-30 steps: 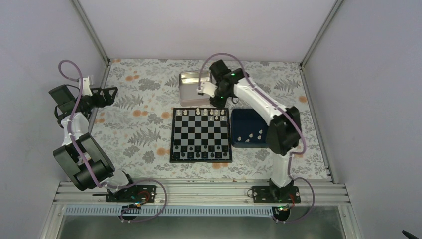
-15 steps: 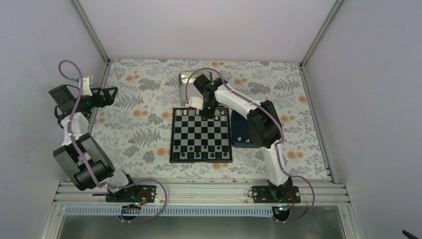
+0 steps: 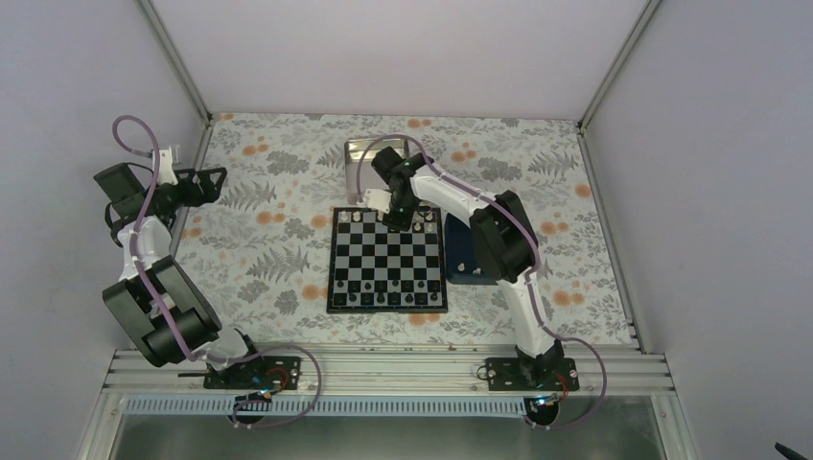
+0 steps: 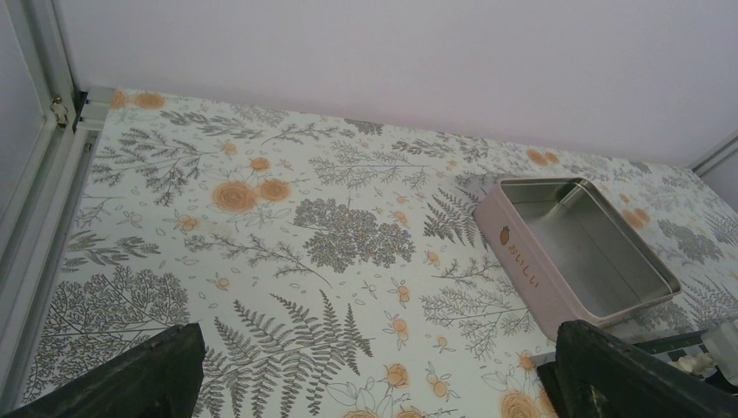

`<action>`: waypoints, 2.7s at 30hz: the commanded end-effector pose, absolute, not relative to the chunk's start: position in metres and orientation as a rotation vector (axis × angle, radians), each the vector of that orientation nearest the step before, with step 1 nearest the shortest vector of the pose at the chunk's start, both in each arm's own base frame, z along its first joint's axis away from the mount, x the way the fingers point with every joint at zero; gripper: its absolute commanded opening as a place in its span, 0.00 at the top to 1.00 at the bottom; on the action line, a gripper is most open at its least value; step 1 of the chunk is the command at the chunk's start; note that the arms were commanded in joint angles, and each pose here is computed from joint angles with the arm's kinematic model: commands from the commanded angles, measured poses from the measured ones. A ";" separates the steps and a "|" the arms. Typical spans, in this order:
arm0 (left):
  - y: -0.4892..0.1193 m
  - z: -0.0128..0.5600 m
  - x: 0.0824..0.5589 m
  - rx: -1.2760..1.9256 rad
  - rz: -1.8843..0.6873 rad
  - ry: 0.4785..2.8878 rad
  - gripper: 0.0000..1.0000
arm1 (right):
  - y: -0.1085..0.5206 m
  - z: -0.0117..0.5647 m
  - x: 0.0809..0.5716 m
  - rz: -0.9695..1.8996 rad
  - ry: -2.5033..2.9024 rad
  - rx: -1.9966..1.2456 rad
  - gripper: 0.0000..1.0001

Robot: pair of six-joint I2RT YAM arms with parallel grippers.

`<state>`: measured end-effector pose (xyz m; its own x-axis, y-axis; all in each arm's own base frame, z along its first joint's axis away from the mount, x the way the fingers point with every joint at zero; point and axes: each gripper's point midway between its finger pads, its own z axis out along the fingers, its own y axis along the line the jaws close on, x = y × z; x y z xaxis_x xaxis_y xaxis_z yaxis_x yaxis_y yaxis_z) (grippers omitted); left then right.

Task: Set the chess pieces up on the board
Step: Place the chess piece on the chessboard, then pick up the chess piece from the storage box.

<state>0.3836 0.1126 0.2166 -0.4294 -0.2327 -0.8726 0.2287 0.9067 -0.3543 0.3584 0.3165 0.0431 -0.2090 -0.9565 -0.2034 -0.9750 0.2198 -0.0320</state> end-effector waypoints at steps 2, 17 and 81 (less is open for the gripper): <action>0.114 0.223 0.384 0.017 -0.505 1.928 0.00 | 0.318 0.040 0.365 0.127 2.307 -1.829 0.91; 0.114 0.223 0.384 0.018 -0.504 1.928 0.00 | 0.317 0.124 0.367 0.146 2.214 -1.727 0.63; 0.115 0.220 0.383 0.008 -0.513 1.930 0.00 | 0.021 0.029 0.298 -0.165 2.868 -1.162 0.79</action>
